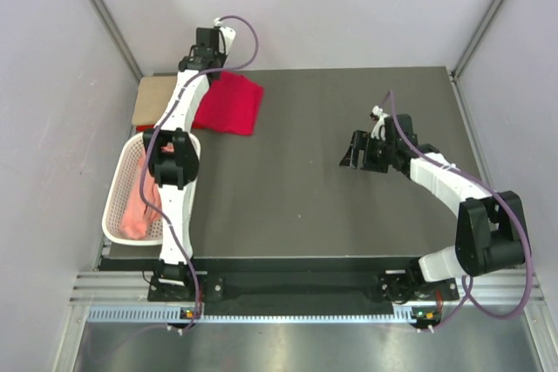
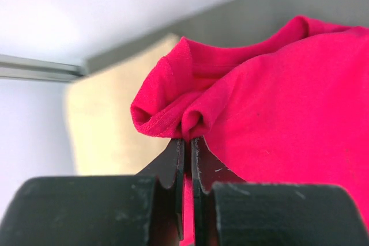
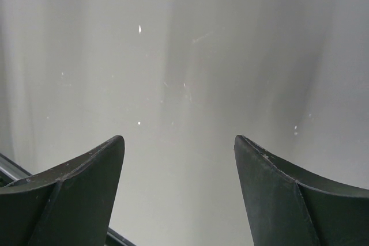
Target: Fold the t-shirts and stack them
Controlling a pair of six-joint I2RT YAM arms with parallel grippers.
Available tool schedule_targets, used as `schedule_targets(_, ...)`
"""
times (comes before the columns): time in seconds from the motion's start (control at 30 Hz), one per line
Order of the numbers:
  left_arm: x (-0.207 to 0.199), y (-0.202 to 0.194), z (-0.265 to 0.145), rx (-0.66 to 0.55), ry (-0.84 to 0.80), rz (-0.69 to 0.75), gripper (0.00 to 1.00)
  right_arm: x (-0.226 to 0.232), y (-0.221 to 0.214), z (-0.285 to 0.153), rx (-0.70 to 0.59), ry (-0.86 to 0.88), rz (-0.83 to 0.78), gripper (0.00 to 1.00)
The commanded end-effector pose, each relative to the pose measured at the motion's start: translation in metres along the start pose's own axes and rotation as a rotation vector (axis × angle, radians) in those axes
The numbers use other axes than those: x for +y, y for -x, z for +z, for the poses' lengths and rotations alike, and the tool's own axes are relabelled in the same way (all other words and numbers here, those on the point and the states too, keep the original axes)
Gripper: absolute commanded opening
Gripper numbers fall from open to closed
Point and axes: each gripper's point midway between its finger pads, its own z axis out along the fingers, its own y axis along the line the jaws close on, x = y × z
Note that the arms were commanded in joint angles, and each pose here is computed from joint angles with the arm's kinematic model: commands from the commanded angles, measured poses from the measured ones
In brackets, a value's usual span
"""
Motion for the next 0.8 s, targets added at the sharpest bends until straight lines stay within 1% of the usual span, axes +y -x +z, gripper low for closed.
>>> schedule_targets(0.0,0.076,0.076,-0.048,-0.236,0.193,0.016,0.00,0.008,0.030,-0.004,-0.073,0.030,-0.043,0.77)
schedule_targets(0.17,0.118,0.082,-0.055,-0.272,0.282,0.051,0.00,0.008,0.033,-0.006,-0.084,0.034,-0.047,0.77)
schedule_targets(0.27,0.133,0.084,-0.056,-0.288,0.312,0.084,0.00,0.009,0.034,-0.006,-0.091,0.048,-0.046,0.78)
schedule_targets(0.3,0.141,0.079,-0.054,-0.279,0.335,0.104,0.00,0.008,0.034,-0.007,-0.097,0.049,-0.047,0.78)
schedule_targets(0.33,0.140,0.076,-0.053,-0.269,0.335,0.105,0.00,0.008,0.035,-0.007,-0.102,0.050,-0.048,0.77)
schedule_targets(0.37,0.153,0.073,-0.055,-0.272,0.360,0.101,0.00,0.007,0.034,-0.007,-0.106,0.048,-0.048,0.78)
schedule_targets(0.4,0.161,0.071,-0.055,-0.273,0.375,0.087,0.00,0.005,0.035,-0.008,-0.112,0.045,-0.042,0.78)
schedule_targets(0.43,0.182,0.064,-0.057,-0.270,0.406,0.054,0.00,0.005,0.034,-0.008,-0.114,0.048,-0.041,0.78)
schedule_targets(0.57,0.213,0.058,-0.060,-0.306,0.411,0.007,0.00,0.009,0.034,-0.009,-0.114,0.083,-0.031,0.78)
schedule_targets(0.7,0.221,0.032,-0.035,-0.284,0.379,0.015,0.00,0.010,0.028,-0.003,-0.082,0.105,-0.019,0.78)
schedule_targets(0.77,0.230,0.014,-0.023,-0.260,0.377,-0.008,0.00,0.006,0.023,0.002,-0.066,0.104,-0.005,0.78)
